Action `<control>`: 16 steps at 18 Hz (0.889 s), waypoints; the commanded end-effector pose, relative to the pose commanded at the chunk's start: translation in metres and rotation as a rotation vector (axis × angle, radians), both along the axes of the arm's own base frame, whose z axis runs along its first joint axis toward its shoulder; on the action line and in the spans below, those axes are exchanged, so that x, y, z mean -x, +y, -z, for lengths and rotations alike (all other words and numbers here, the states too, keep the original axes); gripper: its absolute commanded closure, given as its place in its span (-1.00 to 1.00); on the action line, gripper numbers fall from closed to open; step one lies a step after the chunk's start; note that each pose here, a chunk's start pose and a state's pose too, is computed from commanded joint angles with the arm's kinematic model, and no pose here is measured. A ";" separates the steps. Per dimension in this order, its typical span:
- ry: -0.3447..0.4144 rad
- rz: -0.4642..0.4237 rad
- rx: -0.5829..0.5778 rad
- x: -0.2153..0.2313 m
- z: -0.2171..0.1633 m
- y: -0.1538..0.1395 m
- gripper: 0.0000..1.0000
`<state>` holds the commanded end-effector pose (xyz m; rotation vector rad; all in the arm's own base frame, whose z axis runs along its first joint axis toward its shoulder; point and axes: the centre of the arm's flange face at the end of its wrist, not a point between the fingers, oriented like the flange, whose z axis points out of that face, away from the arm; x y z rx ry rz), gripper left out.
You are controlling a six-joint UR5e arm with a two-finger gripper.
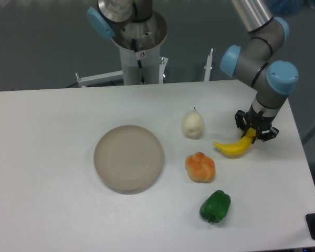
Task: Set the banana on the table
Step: 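Lower the banana onto the table beside the pear, then open the gripper to release the banana and raise it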
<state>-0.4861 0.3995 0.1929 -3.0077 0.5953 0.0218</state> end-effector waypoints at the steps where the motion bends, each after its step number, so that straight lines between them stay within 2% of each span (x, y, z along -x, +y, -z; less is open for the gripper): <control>1: -0.001 0.000 0.001 0.000 0.001 0.000 0.21; 7: 0.003 0.002 -0.001 0.001 -0.001 0.001 0.16; 8: 0.005 0.000 -0.003 0.002 -0.002 0.001 -0.05; 10: 0.014 0.000 -0.009 0.005 -0.007 0.002 -0.83; 11: 0.017 -0.005 -0.009 0.005 -0.009 0.004 -0.99; 16: 0.052 -0.008 -0.029 0.010 -0.029 0.012 -1.00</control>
